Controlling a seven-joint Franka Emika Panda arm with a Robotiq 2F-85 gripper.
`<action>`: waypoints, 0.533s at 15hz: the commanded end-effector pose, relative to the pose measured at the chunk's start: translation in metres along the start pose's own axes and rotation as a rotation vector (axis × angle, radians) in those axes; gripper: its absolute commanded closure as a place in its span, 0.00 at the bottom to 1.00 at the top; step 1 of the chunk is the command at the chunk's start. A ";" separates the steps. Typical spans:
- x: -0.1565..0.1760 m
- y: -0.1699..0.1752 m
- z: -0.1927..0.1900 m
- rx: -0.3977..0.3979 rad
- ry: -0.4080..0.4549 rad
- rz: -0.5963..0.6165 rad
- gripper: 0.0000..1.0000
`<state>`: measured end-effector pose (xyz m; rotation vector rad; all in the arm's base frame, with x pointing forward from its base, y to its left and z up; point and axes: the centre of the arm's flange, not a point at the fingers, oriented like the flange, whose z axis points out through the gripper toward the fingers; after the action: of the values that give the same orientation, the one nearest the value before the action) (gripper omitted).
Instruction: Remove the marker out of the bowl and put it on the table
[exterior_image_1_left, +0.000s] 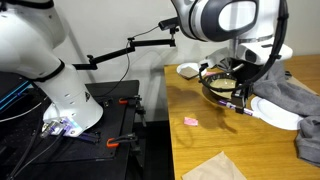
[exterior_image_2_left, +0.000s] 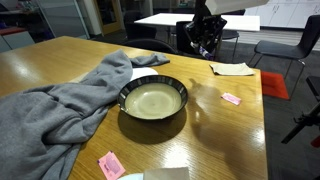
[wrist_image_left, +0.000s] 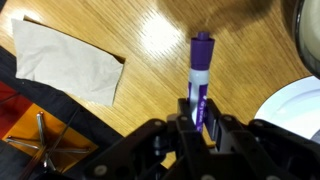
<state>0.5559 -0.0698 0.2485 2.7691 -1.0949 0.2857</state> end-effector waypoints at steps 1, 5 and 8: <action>0.021 0.001 0.021 -0.012 -0.024 -0.019 0.95; 0.025 0.002 0.045 -0.013 -0.026 -0.039 0.95; 0.022 -0.002 0.062 -0.011 -0.025 -0.028 0.95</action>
<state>0.5701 -0.0933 0.2065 2.7700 -1.0607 0.2196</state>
